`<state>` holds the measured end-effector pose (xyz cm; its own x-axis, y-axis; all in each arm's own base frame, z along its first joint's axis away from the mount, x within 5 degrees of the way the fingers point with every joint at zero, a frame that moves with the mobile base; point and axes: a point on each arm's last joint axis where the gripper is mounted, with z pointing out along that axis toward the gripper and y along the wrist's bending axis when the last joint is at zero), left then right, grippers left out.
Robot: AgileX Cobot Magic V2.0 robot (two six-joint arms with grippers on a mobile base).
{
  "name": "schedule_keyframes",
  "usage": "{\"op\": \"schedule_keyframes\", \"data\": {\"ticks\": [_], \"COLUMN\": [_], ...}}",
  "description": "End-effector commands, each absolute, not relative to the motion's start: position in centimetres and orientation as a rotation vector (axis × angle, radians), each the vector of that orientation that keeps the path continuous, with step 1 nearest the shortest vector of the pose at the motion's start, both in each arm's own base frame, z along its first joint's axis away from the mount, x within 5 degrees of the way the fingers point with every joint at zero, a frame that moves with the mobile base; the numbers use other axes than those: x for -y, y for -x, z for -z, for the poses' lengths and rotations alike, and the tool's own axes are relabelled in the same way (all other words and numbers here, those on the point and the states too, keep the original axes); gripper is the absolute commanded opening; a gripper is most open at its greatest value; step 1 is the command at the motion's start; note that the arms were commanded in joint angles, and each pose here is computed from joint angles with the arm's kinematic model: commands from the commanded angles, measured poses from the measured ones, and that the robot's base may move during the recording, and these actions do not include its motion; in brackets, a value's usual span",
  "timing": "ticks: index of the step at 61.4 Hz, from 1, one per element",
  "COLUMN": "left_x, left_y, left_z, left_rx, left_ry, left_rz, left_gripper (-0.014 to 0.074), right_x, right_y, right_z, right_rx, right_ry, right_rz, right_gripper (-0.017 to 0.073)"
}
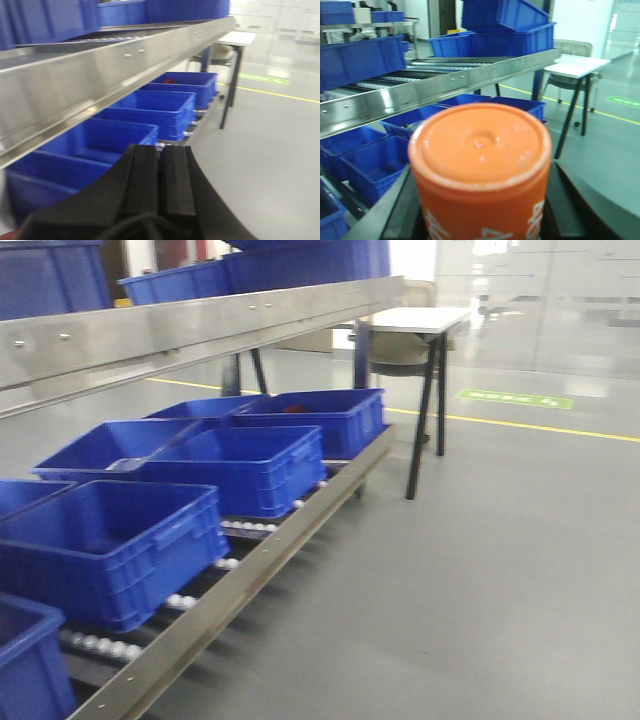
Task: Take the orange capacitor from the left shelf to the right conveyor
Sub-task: 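Drive the base across the room holding the capacitor in the right gripper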
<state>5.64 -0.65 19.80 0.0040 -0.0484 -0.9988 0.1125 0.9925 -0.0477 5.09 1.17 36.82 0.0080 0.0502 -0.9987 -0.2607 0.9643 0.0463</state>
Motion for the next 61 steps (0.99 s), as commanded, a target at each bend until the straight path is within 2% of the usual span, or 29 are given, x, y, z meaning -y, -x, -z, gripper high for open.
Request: {"op": "schedule_keyframes", "data": {"ticks": [1, 61], "left_x": [0.57, 0.57], "left_y": [-5.49, -5.49], "left_z": [-20.79, -20.79], "left_rx": [-1.463, -1.463], "left_ry": [-0.040, -0.040], "left_rz": [0.126, 0.126], "left_gripper": [-0.0127, -0.0127], "right_x": [-1.20, -1.20], "right_y": [-4.91, -4.91], "right_z": [-38.40, -38.40], "right_rx": [-1.440, -1.440], "right_ry": [0.166, 0.166], "right_rz": [-0.256, -0.256], "right_gripper": [0.0109, 0.0109]}}
